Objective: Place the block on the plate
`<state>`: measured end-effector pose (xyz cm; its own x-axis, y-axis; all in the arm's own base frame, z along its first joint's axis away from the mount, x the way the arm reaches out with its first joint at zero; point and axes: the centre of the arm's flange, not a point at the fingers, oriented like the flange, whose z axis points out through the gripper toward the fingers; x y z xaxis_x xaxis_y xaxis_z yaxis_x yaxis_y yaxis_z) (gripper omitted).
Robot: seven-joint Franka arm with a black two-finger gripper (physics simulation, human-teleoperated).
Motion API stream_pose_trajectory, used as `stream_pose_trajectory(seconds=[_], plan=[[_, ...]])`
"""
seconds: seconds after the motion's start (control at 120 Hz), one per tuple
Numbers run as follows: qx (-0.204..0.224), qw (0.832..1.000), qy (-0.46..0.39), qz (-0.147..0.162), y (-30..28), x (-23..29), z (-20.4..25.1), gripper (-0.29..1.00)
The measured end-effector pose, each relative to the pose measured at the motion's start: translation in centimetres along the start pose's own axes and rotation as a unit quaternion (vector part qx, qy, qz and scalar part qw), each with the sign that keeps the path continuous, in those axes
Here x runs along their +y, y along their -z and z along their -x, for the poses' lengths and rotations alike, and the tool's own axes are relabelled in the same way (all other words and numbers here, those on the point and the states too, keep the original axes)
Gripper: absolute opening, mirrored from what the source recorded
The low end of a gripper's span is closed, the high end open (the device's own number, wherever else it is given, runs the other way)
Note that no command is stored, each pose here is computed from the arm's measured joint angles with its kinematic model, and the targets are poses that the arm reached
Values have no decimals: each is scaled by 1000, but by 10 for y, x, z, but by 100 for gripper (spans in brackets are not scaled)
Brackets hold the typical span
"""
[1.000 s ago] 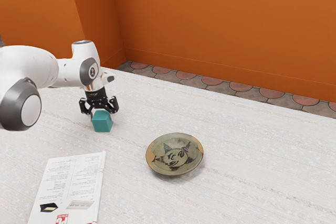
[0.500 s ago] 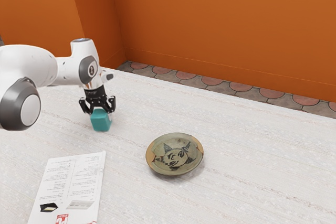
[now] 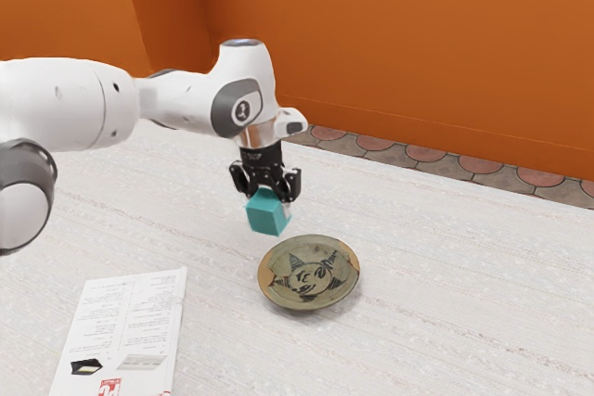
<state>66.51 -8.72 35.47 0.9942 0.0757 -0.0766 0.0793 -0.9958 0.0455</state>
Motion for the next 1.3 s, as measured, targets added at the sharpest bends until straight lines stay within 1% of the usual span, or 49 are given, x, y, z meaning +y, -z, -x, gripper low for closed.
stream_pose_trajectory(seconds=[0.092,0.258,0.458,0.567,0.658,0.708,0.808,0.875,0.992,1.058,1.108,1.175,1.3], plan=[[-11,1000,-12,-3,-18,28,4,39],[-21,999,-26,3,-31,68,17,40],[-43,999,-14,4,-55,78,31,40],[-42,999,-6,5,-58,78,32,51],[-37,999,-3,7,-53,79,32,58],[-25,1000,-3,11,-35,79,33,61],[5,1000,-5,23,23,79,43,64],[19,999,-9,28,72,75,57,66],[72,996,-47,11,190,62,87,68],[99,993,-66,-10,247,55,98,68],[97,992,-76,-26,262,51,104,69],[83,992,-87,-42,266,48,109,69],[58,991,-105,-60,263,44,115,70]])
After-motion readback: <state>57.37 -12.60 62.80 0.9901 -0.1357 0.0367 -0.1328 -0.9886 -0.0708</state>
